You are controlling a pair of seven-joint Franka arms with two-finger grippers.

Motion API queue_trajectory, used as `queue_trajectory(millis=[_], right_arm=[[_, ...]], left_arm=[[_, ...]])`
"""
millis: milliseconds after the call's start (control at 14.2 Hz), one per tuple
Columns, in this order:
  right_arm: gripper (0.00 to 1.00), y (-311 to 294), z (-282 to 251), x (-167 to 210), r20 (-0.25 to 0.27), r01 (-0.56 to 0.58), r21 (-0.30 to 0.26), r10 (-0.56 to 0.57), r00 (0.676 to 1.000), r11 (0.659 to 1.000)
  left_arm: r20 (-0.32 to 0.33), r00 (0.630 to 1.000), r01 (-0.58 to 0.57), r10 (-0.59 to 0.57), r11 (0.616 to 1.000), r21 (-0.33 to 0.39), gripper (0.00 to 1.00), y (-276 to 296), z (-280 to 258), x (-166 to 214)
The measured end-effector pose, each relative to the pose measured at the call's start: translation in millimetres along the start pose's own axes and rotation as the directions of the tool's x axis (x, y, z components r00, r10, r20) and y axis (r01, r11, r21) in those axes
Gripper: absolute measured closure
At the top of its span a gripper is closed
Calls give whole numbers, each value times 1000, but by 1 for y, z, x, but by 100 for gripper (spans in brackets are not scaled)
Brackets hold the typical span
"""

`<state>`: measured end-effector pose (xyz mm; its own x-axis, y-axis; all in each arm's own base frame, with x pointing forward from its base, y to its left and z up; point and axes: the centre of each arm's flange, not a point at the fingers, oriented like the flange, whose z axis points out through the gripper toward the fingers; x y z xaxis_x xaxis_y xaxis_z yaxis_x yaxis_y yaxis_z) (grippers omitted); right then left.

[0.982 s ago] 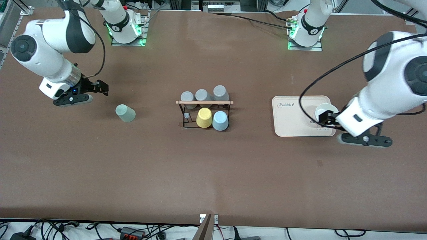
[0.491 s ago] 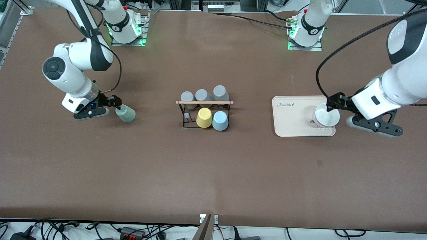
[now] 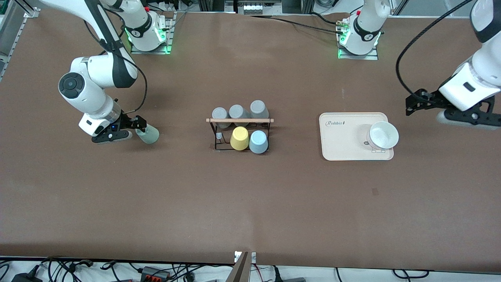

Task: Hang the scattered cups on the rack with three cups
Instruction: 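Withdraw the left gripper while the right gripper reaches the teal cup, then close the right gripper on the teal cup and lift it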

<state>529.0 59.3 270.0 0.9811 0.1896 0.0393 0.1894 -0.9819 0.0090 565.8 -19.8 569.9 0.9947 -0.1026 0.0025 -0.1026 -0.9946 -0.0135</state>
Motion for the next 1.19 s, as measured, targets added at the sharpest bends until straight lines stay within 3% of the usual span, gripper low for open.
queue_trajectory(millis=[211,1193], right_arm=[[0,-4,11,-6,-22,-32,0,32,999,999],[0,-19,46,-17,-25,-43,4,43,999,999]], left_arm=[[-11,1000,27,-27,1000,-1,0,-15,-5,-8],[29,998,59,-59,998,-3,0,-33,-18,-17]])
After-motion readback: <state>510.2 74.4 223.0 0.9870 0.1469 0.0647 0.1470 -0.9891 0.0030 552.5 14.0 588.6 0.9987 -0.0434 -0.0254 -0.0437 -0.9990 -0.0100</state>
